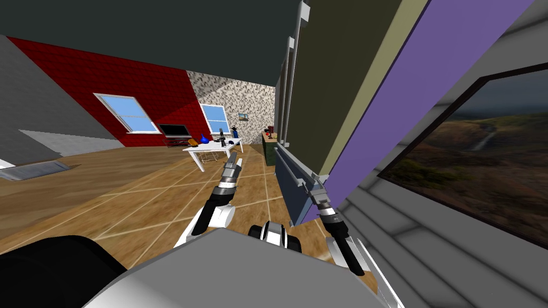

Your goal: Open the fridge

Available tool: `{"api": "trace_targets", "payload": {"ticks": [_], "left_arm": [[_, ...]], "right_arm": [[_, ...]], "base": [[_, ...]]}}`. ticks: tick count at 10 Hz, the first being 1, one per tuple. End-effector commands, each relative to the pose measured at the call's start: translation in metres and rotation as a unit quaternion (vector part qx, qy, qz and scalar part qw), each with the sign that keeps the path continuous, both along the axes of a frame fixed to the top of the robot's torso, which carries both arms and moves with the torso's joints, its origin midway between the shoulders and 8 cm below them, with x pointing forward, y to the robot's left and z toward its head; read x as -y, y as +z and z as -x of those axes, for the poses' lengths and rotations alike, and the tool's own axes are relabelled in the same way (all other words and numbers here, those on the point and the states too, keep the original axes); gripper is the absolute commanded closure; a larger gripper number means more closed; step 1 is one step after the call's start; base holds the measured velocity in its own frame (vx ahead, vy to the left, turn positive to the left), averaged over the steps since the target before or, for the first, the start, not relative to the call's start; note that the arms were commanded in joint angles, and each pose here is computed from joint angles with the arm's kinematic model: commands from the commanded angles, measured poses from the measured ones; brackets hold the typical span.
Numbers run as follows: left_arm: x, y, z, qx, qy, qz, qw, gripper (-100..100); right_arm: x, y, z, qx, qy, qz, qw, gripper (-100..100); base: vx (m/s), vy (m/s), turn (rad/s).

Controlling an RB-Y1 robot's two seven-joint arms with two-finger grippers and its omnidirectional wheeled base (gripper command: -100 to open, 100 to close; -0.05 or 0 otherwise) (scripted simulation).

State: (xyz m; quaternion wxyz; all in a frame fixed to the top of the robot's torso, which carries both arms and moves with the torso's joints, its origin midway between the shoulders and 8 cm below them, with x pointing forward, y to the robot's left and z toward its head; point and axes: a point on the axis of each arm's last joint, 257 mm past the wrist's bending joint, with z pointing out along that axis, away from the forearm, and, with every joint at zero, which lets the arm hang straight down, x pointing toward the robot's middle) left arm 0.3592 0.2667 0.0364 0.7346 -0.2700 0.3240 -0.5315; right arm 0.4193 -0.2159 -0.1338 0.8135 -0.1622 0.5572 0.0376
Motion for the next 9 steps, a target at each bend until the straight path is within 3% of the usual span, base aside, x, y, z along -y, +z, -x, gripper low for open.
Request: {"api": "trace_targets", "payload": {"ticks": [1,2,4,9], "left_arm": [[0.0,0.0,0.0,0.0,0.0,0.0,1.0,0],[0.0,0.0,0.0,0.0,0.0,0.0,1.0,0],[0.0,0.0,0.0,0.0,0.0,0.0,1.0,0],[0.0,0.0,0.0,0.0,0.0,0.0,1.0,0]], "right_arm": [[0.0,-0.009,-0.004,0.007,-0.012,0.052,0.9985,-100],[-0.002,-0.018,-0.007,0.008,-0.015,0.083,0.9964,-100],[-0.002,-0.018,-0.007,0.013,-0.02,0.099,0.9948,-100],[-0.006,-0.047,-0.015,0.026,-0.036,0.217,0.9752,-100]], "base": [[0.004,-0.005,-0.015],[0.007,-0.012,-0.036],[0.004,-0.01,-0.006],[0.006,-0.01,-0.027]]}}
